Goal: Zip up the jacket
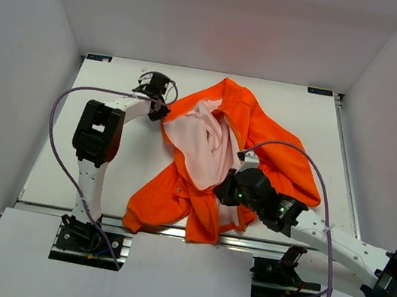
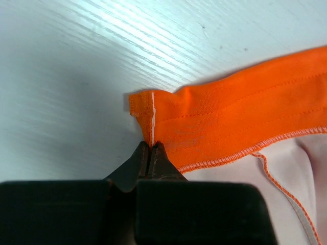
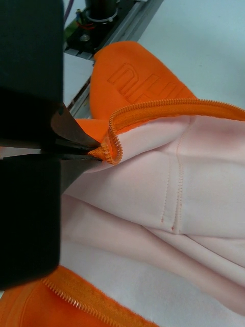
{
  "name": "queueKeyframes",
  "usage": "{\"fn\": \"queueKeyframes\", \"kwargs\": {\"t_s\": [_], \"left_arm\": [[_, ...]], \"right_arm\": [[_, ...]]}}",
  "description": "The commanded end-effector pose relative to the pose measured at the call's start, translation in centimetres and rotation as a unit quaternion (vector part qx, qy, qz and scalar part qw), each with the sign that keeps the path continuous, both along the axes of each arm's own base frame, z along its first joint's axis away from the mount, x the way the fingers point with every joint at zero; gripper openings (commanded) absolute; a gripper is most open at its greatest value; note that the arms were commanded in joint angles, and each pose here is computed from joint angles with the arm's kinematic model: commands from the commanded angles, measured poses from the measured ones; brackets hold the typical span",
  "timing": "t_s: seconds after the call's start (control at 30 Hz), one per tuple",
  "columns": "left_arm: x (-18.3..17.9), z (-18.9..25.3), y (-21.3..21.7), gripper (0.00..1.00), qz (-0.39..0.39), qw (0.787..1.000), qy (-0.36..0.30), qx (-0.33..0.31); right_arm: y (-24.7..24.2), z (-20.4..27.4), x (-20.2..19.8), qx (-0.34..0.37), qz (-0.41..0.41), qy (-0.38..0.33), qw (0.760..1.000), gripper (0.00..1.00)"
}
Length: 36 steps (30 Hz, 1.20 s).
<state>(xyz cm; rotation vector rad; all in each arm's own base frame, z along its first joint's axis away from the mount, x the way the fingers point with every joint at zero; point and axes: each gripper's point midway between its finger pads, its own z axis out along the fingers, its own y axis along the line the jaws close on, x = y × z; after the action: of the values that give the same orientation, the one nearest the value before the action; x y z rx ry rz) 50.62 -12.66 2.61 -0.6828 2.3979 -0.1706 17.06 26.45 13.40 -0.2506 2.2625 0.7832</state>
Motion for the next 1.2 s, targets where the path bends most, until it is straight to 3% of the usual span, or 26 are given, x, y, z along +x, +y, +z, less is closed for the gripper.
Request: {"fn": "queueKeyframes", "kwargs": {"t_s": [0.0, 0.1, 0.2, 0.3, 0.4, 0.5, 0.57, 0.67, 0.7, 0.77, 0.83, 0.87, 0.9, 0.97, 1.0, 1.03, 1.17], "left_arm": [[0.3, 2.1, 2.8, 0.0, 0.025, 0.997, -0.006, 0.072], [2.7, 8.4, 7.4, 0.0, 0.069, 0.99, -0.056, 0.113], [4.7, 14.1, 11.9, 0.0, 0.1, 0.984, -0.086, 0.122], [5.9, 19.2, 14.7, 0.0, 0.118, 0.973, -0.119, 0.158], [6.8, 21.9, 15.7, 0.0, 0.112, 0.964, -0.14, 0.195], [8.6, 23.8, 15.3, 0.0, 0.102, 0.961, -0.171, 0.194], [9.6, 24.3, 14.7, 0.0, 0.092, 0.961, -0.187, 0.184], [11.3, 22.4, 11.7, 0.0, 0.058, 0.965, -0.194, 0.167], [11.6, 21.9, 8.9, 0.0, 0.035, 0.966, -0.197, 0.164], [12.5, 20.1, 5.5, 0.0, 0.006, 0.965, -0.201, 0.168], [13.1, 17.3, 0.8, 0.0, -0.027, 0.966, -0.198, 0.165], [13.5, 17.1, -0.5, 0.01, -0.03, 0.966, -0.204, 0.157], [13.6, 16.4, -2.0, 0.09, -0.032, 0.968, -0.206, 0.14], [13.9, 14.2, -3.7, 0.68, -0.053, 0.974, -0.195, 0.104], [13.9, 14.1, -4.1, 0.92, -0.05, 0.975, -0.196, 0.092], [13.8, 14.3, -4.5, 0.98, -0.057, 0.975, -0.197, 0.085], [12.9, 17.2, -4.6, 0.98, -0.066, 0.971, -0.214, 0.08]], "right_arm": [[0.5, -1.2, -1.3, -0.01, 0.049, 0.014, 0.999, 0.0], [2.9, -0.4, -2.7, 0.021, 0.137, 0.004, 0.99, 0.0], [6.8, 2.0, -5.0, 0.089, 0.255, -0.001, 0.963, 0.0], [10.3, 4.8, -8.0, 0.164, 0.366, 0.01, 0.916, 0.0], [12.8, 7.0, -9.4, 0.218, 0.424, 0.015, 0.879, 0.0], [13.7, 7.9, -8.5, 0.236, 0.396, 0.022, 0.887, 0.0], [12.6, 6.2, -7.2, 0.222, 0.347, 0.045, 0.91, 0.0], [8.7, 2.1, -4.4, 0.207, 0.208, 0.108, 0.95, 0.0], [7.4, 0.6, -3.1, 0.199, 0.147, 0.12, 0.961, 0.0], [3.9, -2.6, -3.0, 0.189, 0.062, 0.171, 0.965, 0.0], [1.8, -3.8, -2.6, 0.181, 0.004, 0.177, 0.967, 0.0], [1.2, -4.1, -2.5, 0.175, -0.011, 0.178, 0.968, 0.05], [0.6, -3.6, -2.0, 0.174, -0.03, 0.163, 0.971, 0.19], [-0.5, -3.8, -1.8, 0.151, -0.044, 0.153, 0.976, 0.4], [-0.8, -3.1, -1.8, 0.155, -0.046, 0.14, 0.977, 0.42], [-1.1, -2.7, -1.7, 0.15, -0.05, 0.132, 0.979, 0.44], [-3.7, -1.6, -1.2, 0.091, -0.068, 0.089, 0.99, 0.6]]}}
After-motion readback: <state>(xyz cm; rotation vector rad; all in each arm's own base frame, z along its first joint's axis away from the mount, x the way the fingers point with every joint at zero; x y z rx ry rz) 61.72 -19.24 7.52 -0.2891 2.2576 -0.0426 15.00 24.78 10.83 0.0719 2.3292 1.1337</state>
